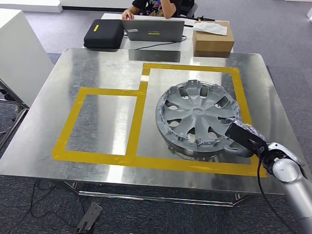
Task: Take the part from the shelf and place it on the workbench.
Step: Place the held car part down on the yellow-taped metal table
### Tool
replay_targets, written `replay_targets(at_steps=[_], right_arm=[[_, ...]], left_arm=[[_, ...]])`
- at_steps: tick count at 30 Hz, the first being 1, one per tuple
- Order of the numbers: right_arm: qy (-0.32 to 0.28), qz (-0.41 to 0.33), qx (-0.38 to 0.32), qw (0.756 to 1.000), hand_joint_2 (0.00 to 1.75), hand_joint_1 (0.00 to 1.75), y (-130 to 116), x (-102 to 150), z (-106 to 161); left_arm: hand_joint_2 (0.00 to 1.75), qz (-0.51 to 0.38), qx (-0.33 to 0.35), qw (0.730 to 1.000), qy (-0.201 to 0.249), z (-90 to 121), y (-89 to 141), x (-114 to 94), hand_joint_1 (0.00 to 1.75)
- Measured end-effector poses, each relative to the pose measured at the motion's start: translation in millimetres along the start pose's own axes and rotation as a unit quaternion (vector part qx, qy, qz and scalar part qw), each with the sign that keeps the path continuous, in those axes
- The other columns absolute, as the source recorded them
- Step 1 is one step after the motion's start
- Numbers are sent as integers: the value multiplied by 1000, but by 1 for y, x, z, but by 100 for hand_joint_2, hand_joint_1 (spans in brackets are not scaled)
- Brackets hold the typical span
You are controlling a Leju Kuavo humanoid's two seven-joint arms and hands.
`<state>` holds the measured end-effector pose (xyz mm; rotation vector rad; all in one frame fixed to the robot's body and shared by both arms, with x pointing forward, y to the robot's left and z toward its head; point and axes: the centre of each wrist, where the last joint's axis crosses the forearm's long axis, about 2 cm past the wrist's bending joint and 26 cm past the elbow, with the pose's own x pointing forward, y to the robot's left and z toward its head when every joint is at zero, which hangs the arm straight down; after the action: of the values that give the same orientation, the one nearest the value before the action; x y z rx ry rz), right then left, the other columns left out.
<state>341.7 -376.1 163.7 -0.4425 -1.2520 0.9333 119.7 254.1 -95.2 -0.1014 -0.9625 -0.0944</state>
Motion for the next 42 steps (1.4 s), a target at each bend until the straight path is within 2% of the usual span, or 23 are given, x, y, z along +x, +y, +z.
replay_targets(at_steps=[4, 8, 11, 15, 19, 23, 33, 37, 39, 42], right_arm=[[6, 19, -16, 1000, 175, 0, -1, -1, 0], [-5, 120, -132, 984, 175, 0, 11, 8, 6], [-53, 172, -207, 962, 175, 0, 45, 25, 25], [-133, 197, -303, 923, 175, 0, 108, 54, 76], [-169, 171, -372, 897, 175, 0, 148, 80, 125], [-176, 131, -403, 889, 175, 0, 172, 100, 158], [-174, 82, -405, 894, 175, 0, 184, 118, 184], [-199, 45, -421, 884, 175, 0, 187, 118, 198], [-169, 19, -450, 877, 175, 0, 183, 108, 202], [-75, -23, -498, 864, 175, 0, 172, 80, 211]], left_arm=[[0, 0, 1, 1000, 0, 0, 0, 0, 0], [0, 8, 9, 1000, -4, 1, 0, -1, 0], [0, 16, 19, 1000, -9, 2, -2, -3, 0], [0, 30, 36, 999, -8, 9, -4, -11, 0], [0, 41, 50, 998, -5, 14, -4, -16, 0], [0, 50, 58, 997, -5, 17, -4, -19, 0], [0, 62, 71, 996, -3, 19, -4, -22, 0], [0, 66, 85, 994, 2, 23, -3, -26, 0], [0, 67, 88, 994, 4, 25, -2, -28, 0], [0, 68, 89, 994, 5, 26, -4, -28, 0]])
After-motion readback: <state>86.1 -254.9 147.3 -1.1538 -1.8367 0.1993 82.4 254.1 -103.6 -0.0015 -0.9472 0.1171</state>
